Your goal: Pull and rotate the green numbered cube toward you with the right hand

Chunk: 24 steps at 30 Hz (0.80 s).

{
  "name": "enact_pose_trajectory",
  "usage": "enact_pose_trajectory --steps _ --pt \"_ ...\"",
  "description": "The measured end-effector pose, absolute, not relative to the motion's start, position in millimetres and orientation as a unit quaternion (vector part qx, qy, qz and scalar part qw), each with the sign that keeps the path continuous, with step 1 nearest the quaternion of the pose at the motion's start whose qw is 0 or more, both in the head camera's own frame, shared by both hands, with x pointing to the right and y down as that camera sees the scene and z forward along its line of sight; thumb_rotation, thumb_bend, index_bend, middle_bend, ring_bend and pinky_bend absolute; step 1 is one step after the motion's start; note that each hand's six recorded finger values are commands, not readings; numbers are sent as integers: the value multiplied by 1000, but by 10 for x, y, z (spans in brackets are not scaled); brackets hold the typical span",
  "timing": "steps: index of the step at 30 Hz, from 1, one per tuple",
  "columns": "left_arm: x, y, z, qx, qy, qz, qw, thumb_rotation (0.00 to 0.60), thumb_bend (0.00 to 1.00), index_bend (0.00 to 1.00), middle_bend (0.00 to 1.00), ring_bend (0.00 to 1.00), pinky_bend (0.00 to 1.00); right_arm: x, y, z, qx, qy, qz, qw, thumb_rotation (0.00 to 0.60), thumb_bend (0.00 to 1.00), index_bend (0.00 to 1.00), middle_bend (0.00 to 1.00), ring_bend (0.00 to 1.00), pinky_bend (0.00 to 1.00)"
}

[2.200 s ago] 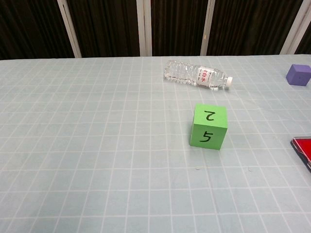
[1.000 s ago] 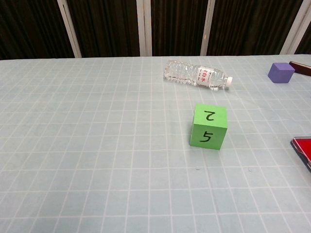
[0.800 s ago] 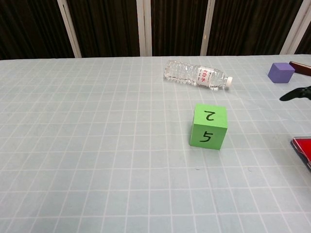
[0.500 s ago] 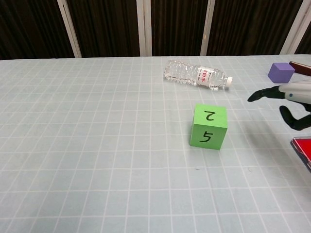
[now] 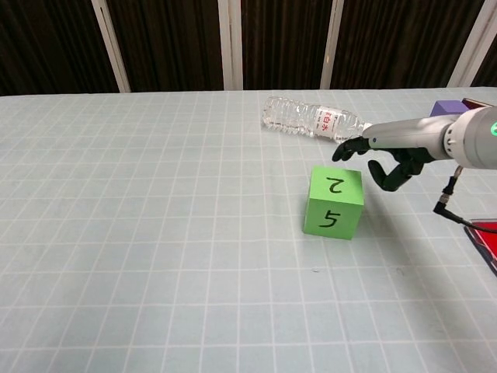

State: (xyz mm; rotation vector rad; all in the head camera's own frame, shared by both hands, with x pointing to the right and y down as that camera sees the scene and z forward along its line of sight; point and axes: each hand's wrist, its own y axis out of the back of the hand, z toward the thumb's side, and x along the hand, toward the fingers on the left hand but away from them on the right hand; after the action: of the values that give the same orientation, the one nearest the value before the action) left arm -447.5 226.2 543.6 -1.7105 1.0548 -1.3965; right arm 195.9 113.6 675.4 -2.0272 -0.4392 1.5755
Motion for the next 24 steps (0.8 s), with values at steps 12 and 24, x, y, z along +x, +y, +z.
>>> enact_pose_trajectory --steps 12,24 --pt "-4473 2256 5451 -656 403 -539 342 600 438 76 0 0 41 1887 1157 6709 -744 -149 591 274 600 900 154 107 66 0" --pt "-4453 2270 5462 -654 400 -542 344 600 439 76 0 0 41 2019 1163 6556 -737 -148 595 283 600 901 159 128 66 0"
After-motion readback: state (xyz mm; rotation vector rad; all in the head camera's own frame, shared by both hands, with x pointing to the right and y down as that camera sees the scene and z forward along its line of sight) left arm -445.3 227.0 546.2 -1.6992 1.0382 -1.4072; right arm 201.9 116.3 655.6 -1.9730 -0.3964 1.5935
